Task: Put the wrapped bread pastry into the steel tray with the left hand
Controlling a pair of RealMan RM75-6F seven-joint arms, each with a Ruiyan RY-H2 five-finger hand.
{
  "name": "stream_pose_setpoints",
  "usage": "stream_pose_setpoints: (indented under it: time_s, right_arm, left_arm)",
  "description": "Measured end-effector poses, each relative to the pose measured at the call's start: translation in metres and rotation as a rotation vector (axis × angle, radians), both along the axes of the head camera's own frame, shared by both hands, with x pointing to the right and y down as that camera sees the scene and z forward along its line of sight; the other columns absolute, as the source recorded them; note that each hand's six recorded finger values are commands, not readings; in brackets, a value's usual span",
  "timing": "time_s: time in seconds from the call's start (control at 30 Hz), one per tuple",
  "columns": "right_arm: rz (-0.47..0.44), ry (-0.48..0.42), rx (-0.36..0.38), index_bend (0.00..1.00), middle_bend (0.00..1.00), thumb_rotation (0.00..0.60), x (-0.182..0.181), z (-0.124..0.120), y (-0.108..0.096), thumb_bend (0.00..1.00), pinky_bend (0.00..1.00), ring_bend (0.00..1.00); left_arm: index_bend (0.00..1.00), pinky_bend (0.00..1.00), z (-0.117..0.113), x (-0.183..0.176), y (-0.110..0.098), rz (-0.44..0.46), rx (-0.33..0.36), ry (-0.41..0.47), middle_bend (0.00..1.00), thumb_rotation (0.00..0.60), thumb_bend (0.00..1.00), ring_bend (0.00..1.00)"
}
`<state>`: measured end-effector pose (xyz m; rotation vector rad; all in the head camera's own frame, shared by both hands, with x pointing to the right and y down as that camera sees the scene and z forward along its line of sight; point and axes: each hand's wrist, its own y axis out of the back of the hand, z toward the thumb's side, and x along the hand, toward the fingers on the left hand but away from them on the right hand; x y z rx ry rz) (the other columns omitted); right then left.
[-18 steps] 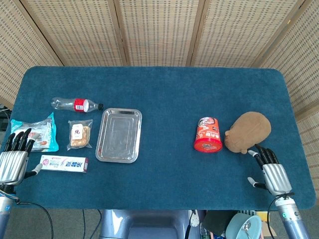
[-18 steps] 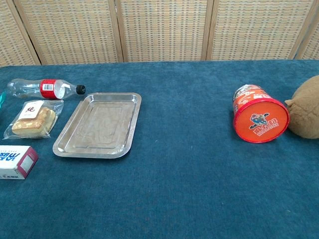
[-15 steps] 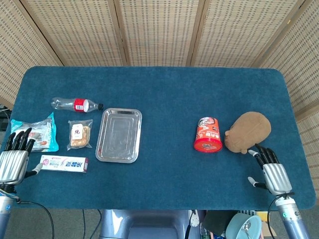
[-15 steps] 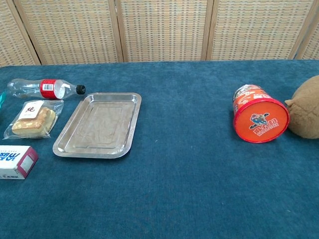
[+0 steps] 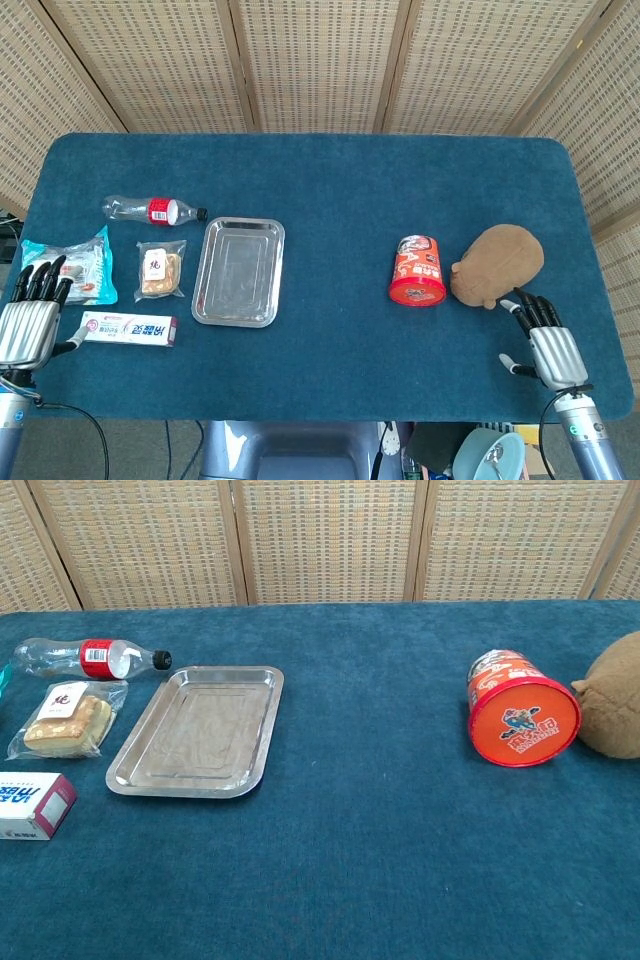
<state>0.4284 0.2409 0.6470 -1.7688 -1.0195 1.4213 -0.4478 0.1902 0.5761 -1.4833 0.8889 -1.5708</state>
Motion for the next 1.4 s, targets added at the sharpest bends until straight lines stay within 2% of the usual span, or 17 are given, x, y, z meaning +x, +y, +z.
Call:
stream_pose_setpoints:
  time_s: [0.17,0.37,0.5,0.63,0.8,1.0,1.4]
  right_arm:
    - [0.009,-0.002,-0.002,0.13,0.0,0.6,0.003,0.002,0.001,0.22,0.0,0.0]
    - [0.021,0.003,-0.001,0.13,0.0,0.6,0.009,0.001,0.003,0.22,0.0,0.0]
    - [0.03,0.002,-0.001,0.13,0.0,0.6,0.013,0.001,0.003,0.22,0.0,0.0]
    - [0.035,0.001,-0.007,0.13,0.0,0.6,0.015,0.004,0.004,0.22,0.0,0.0]
    - [0.046,-0.001,-0.011,0.13,0.0,0.6,0.019,0.005,0.006,0.22,0.0,0.0]
    - [0.067,0.002,-0.009,0.13,0.0,0.6,0.028,0.005,0.006,0.22,0.0,0.0]
    - [0.082,-0.01,-0.001,0.13,0.0,0.6,0.036,0.004,0.008,0.22,0.0,0.0]
  left_arm:
    - [0.11,0.0,0.002,-0.003,-0.007,-0.025,-0.029,0.027,0.0,0.6,0.24,0.0]
    - [0.11,0.0,0.015,-0.013,-0.021,-0.092,-0.105,0.08,0.0,0.6,0.24,0.0]
    - [0.11,0.0,0.029,-0.019,-0.034,-0.137,-0.163,0.119,0.0,0.6,0.24,0.0]
    - [0.11,0.0,0.041,-0.02,-0.052,-0.154,-0.191,0.16,0.0,0.6,0.24,0.0]
    - [0.11,0.0,0.055,-0.014,-0.075,-0.154,-0.193,0.191,0.0,0.6,0.24,0.0]
    - [0.11,0.0,0.073,0.003,-0.089,-0.139,-0.227,0.23,0.0,0.6,0.24,0.0]
    - [0.11,0.0,0.108,0.039,-0.101,-0.108,-0.308,0.292,0.0,0.6,0.23,0.0]
